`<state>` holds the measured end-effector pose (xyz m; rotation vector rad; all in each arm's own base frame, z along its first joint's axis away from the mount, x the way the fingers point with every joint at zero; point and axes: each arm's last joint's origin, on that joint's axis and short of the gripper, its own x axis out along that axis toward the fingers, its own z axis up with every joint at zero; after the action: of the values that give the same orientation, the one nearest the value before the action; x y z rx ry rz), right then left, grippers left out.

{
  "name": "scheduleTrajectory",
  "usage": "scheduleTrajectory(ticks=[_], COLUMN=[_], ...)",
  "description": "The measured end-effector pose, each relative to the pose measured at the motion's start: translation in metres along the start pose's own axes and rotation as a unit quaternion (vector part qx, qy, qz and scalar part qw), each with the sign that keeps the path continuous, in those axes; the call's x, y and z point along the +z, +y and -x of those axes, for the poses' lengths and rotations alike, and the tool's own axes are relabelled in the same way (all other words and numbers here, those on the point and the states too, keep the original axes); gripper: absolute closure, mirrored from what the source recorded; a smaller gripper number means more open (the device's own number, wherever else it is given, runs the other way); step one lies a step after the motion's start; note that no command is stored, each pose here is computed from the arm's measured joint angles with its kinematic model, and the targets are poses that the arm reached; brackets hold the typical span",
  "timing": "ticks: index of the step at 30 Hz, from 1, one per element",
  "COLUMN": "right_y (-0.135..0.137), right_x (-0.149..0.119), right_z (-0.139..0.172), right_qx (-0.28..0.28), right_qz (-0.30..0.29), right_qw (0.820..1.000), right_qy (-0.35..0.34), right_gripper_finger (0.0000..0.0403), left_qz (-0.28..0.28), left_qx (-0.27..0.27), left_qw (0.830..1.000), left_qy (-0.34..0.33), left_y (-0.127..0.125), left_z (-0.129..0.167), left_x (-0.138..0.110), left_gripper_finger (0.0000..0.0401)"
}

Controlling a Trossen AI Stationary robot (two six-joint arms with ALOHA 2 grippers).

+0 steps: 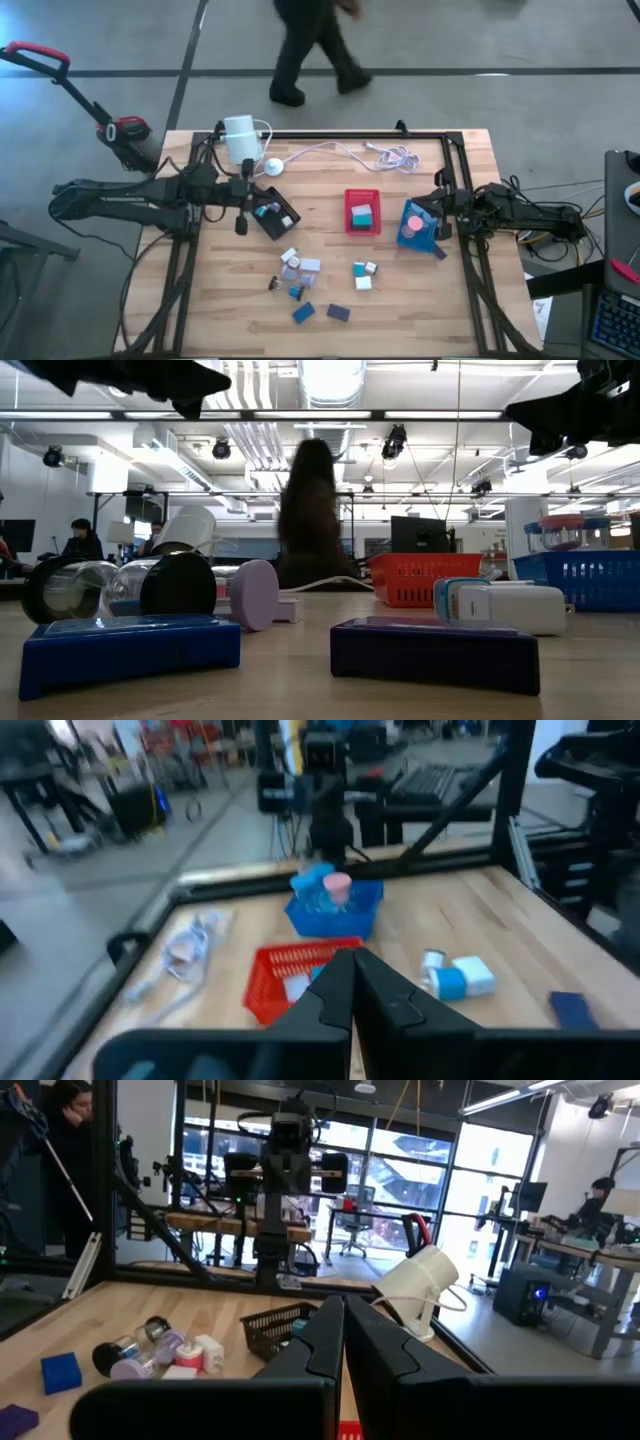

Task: Pick & Place Office items
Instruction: Put the black hourglass into the blue bin

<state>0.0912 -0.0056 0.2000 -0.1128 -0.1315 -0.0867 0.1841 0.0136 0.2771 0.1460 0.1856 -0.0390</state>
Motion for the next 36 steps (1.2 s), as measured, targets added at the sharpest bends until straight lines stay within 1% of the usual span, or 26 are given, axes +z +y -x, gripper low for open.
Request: scheduleTrajectory(ticks=[4,7,10,14,16,18,21,23,25,30,33,36], right_y=[0.000,0.000,0.000,0.000,0.000,0.000,0.000,-0.001,-0.001,0.000,0.000,0.000], right_x=[0.000,0.000,0.000,0.001,0.003,0.003,0.000,0.000,-0.002,-0.007,-0.007,-0.008], right_z=[0.000,0.000,0.000,0.000,0.000,0.000,-0.001,-0.001,-0.001,-0.002,-0.002,-0.002], right_qx=[0.000,0.000,0.000,-0.001,-0.002,-0.002,-0.007,-0.018,-0.019,-0.017,-0.016,-0.015], right_qz=[0.010,0.012,0.012,0.011,0.008,-0.003,-0.004,-0.005,-0.013,-0.032,-0.032,-0.031], right_qw=[1.000,1.000,1.000,1.000,1.000,1.000,1.000,0.999,0.999,0.999,0.999,0.999], right_qy=[0.000,0.000,0.000,-0.006,-0.015,-0.015,-0.016,-0.027,-0.034,-0.027,-0.027,-0.027], right_gripper_finger=[0.0394,0.0394,0.0394,0.0394,0.0394,0.0394,0.0394,0.0394,0.0394,0.0394,0.0394,0.0394], left_qz=[-0.001,0.014,0.030,0.028,0.033,0.035,0.029,0.014,0.012,0.008,0.016,0.029], left_qx=[0.023,0.022,0.031,0.047,0.048,0.032,0.009,-0.019,-0.043,-0.021,0.003,0.016], left_qw=[0.999,0.998,0.997,0.997,0.997,0.997,0.999,0.999,0.998,0.999,0.999,0.999], left_qy=[-0.044,-0.065,-0.065,-0.055,-0.059,-0.059,-0.045,-0.045,-0.038,-0.035,-0.043,-0.040], left_y=[0.009,0.013,0.015,0.017,0.018,0.019,0.019,0.017,0.015,0.018,0.022,0.026], left_z=[-0.002,0.000,0.004,0.009,0.012,0.014,0.017,0.019,0.021,0.028,0.031,0.033], left_x=[-0.021,-0.042,-0.062,-0.086,-0.091,-0.096,-0.108,-0.114,-0.123,-0.138,-0.140,-0.141], left_gripper_finger=[0.0397,0.0397,0.0398,0.0398,0.0398,0.0398,0.0398,0.0398,0.0397,0.0397,0.0397,0.0396])
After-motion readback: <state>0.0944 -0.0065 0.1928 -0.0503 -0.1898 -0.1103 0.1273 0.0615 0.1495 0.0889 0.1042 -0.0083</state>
